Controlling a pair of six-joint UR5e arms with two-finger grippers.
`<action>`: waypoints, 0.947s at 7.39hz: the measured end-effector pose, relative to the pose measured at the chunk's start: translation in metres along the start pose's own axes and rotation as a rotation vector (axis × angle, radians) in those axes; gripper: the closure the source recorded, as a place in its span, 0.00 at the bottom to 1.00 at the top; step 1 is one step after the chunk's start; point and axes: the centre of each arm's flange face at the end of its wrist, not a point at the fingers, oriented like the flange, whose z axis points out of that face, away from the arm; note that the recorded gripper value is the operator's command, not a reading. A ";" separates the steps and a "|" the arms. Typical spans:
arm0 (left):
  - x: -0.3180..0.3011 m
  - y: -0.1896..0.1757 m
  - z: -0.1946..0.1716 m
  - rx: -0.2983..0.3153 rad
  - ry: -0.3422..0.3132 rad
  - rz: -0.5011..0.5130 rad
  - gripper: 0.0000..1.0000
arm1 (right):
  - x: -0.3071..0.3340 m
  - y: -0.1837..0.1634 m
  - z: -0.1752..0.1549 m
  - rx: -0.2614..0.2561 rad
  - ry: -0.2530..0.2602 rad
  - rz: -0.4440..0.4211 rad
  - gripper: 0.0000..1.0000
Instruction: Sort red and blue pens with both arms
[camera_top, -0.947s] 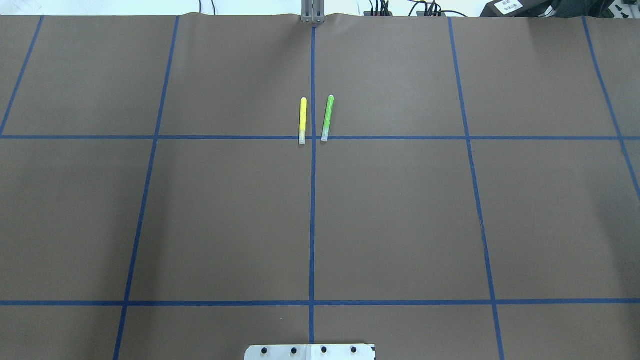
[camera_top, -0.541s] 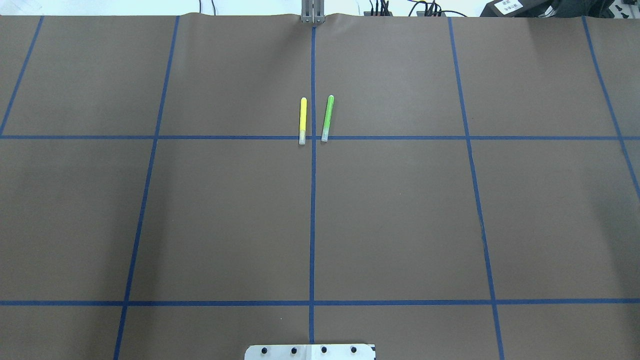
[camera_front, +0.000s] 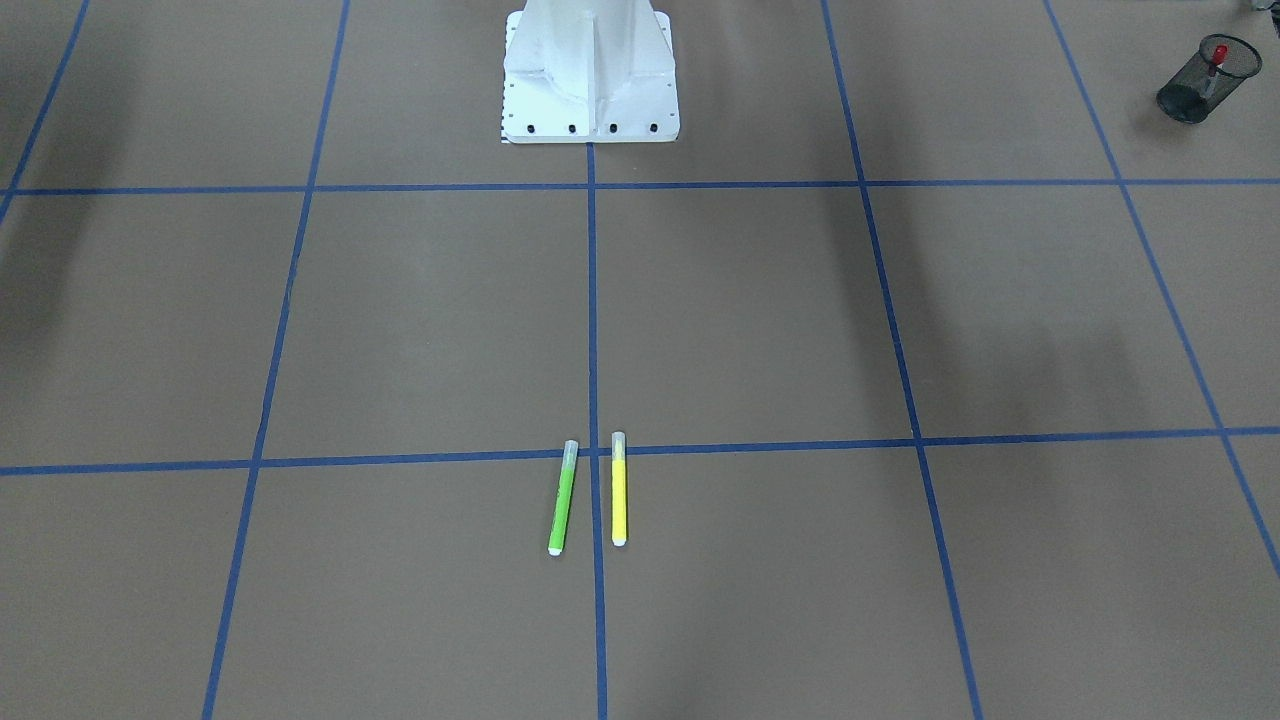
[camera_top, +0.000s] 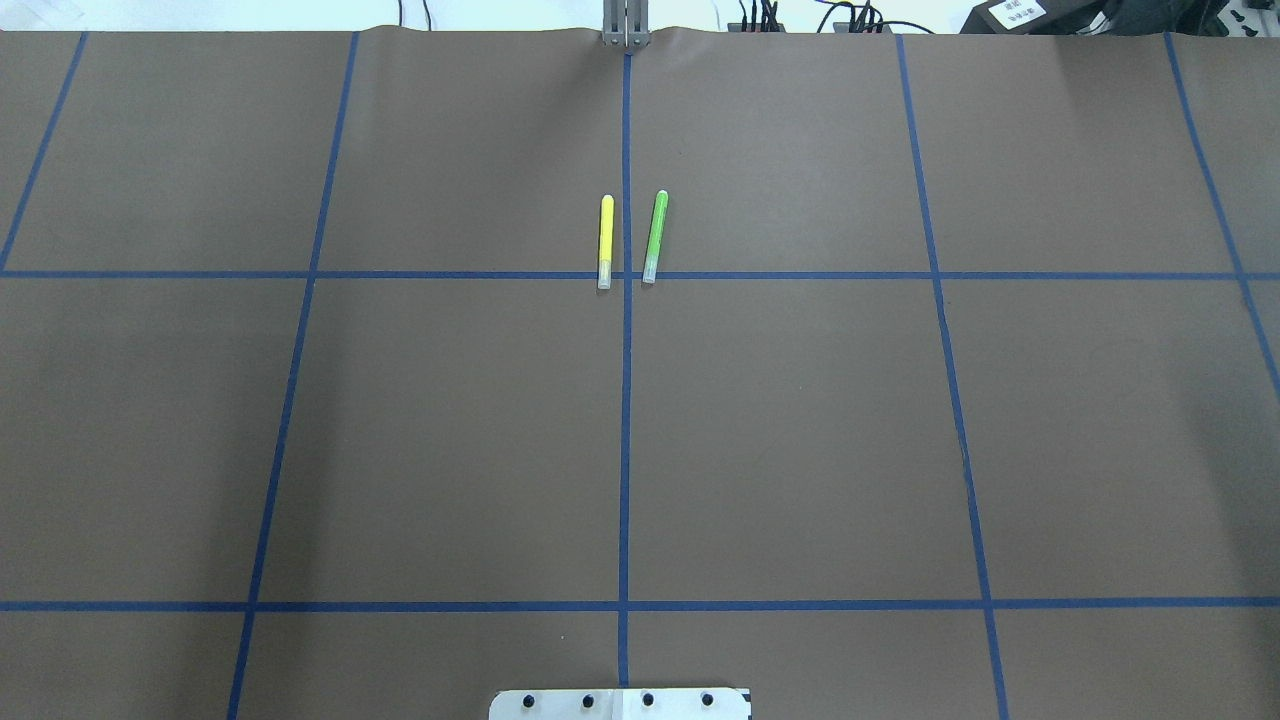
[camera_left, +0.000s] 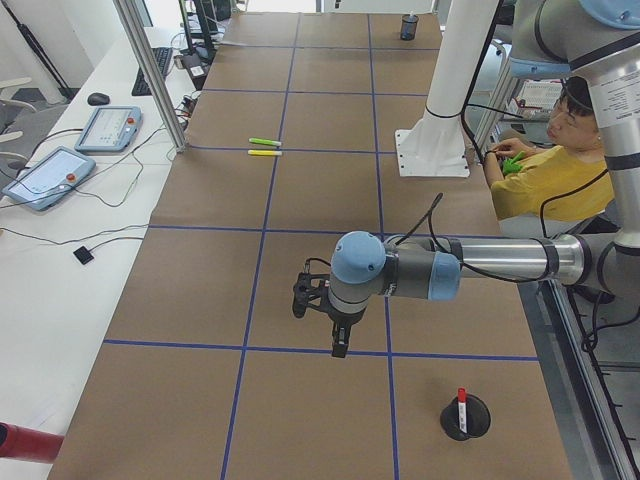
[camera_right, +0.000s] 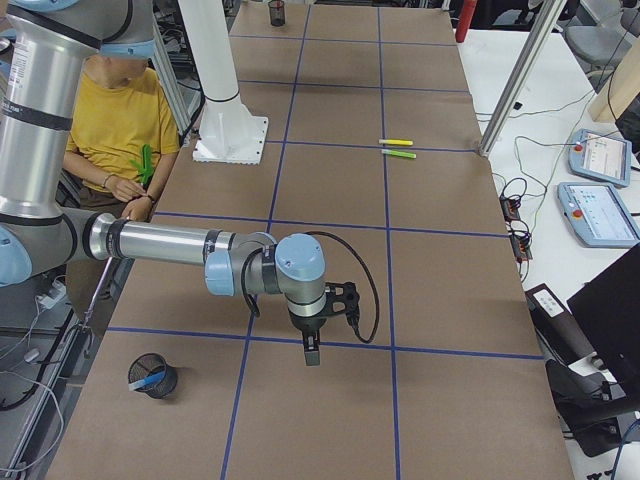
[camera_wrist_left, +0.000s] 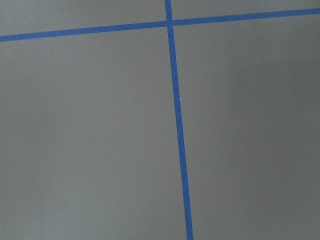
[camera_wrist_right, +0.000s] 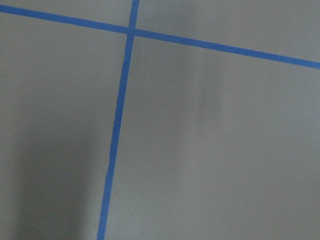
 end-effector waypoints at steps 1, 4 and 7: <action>0.000 0.000 0.000 0.000 0.000 0.000 0.00 | 0.000 0.000 0.000 0.000 -0.004 0.000 0.01; 0.000 0.000 0.000 0.000 0.000 0.000 0.00 | -0.001 0.000 0.000 0.001 -0.014 0.001 0.01; 0.000 0.000 0.000 -0.001 0.000 -0.001 0.00 | -0.001 0.000 0.000 0.001 -0.015 0.002 0.01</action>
